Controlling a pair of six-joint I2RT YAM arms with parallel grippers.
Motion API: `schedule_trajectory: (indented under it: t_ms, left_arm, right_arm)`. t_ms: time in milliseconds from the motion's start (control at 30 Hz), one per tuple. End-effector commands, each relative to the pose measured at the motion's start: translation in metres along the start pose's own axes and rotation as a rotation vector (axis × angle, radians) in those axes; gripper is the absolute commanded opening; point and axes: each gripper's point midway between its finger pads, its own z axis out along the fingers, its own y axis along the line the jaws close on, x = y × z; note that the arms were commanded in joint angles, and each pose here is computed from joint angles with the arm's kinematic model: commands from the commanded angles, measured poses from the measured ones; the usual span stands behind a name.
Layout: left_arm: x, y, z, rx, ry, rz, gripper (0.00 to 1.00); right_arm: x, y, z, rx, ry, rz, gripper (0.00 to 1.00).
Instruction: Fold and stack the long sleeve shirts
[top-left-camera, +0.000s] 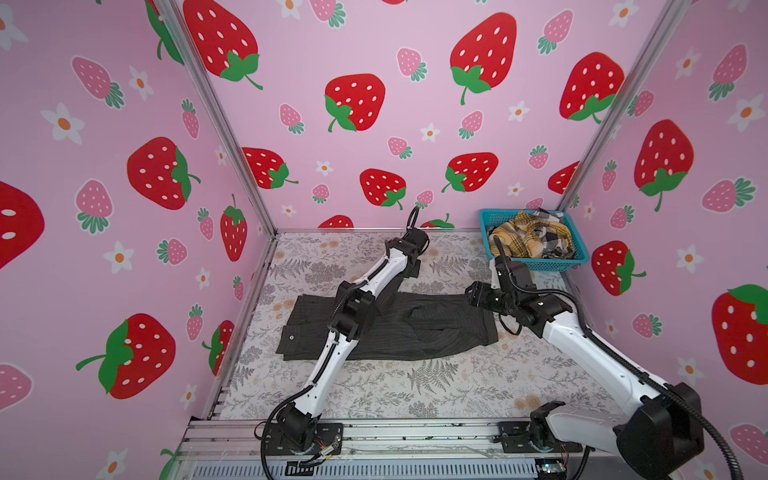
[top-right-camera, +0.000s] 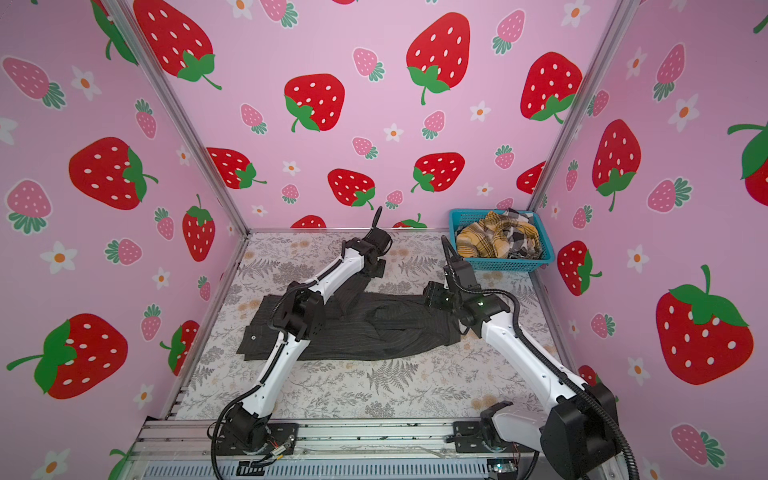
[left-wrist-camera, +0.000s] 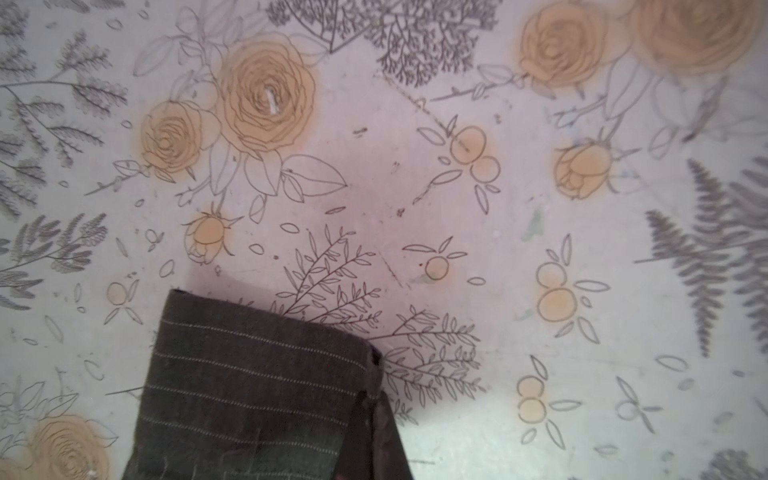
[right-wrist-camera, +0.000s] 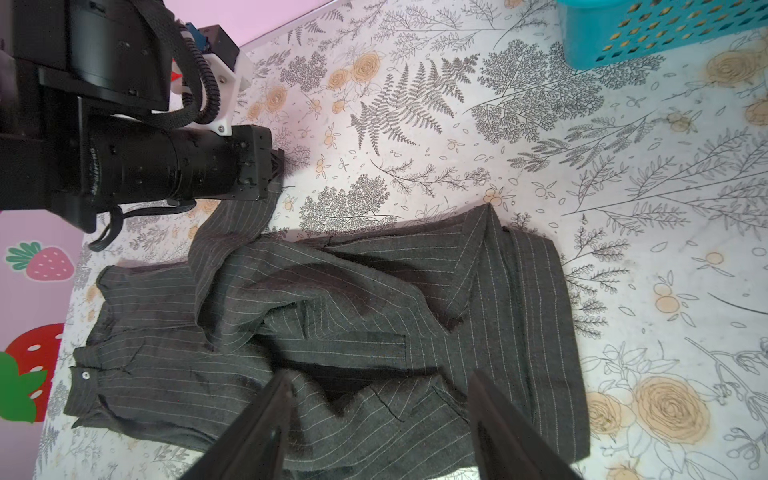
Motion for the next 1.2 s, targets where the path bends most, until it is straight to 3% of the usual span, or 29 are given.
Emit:
schedule_trajectory:
  t_ms: [0, 133, 300, 433, 533, 667, 1033, 1167]
  left_arm:
    - [-0.059, -0.01, -0.101, 0.15, -0.206, -0.043, 0.0]
    - [-0.064, -0.043, -0.19, 0.467, -0.304, 0.016, 0.0]
    - [-0.025, -0.054, -0.276, 0.79, -0.397, 0.092, 0.0]
    - [0.002, -0.033, -0.339, 1.113, -0.487, 0.075, 0.0]
    - [0.011, -0.013, -0.369, 1.284, -0.503, 0.036, 0.0]
    - [0.027, -0.012, -0.39, 1.353, -0.473, 0.09, 0.0]
    - [0.034, -0.014, -0.425, 1.454, -0.469, 0.161, 0.0]
    - [0.036, -0.016, -0.431, 1.489, -0.444, 0.179, 0.0]
  right_arm:
    - [-0.012, 0.016, -0.008, -0.091, -0.052, -0.031, 0.68]
    - [-0.036, 0.055, -0.019, -0.269, -0.12, -0.148, 0.72]
    - [-0.065, 0.098, -0.034, -0.476, -0.184, -0.269, 0.83]
    - [-0.081, 0.126, -0.055, -0.68, -0.231, -0.354, 0.93]
    - [-0.076, 0.146, -0.071, -0.856, -0.222, -0.422, 0.97]
    - [-0.07, 0.158, -0.077, -0.962, -0.196, -0.459, 0.99]
    - [-0.06, 0.162, -0.049, -0.946, -0.12, -0.501, 1.0]
    - [-0.063, 0.174, -0.058, -1.027, -0.109, -0.544, 1.0]
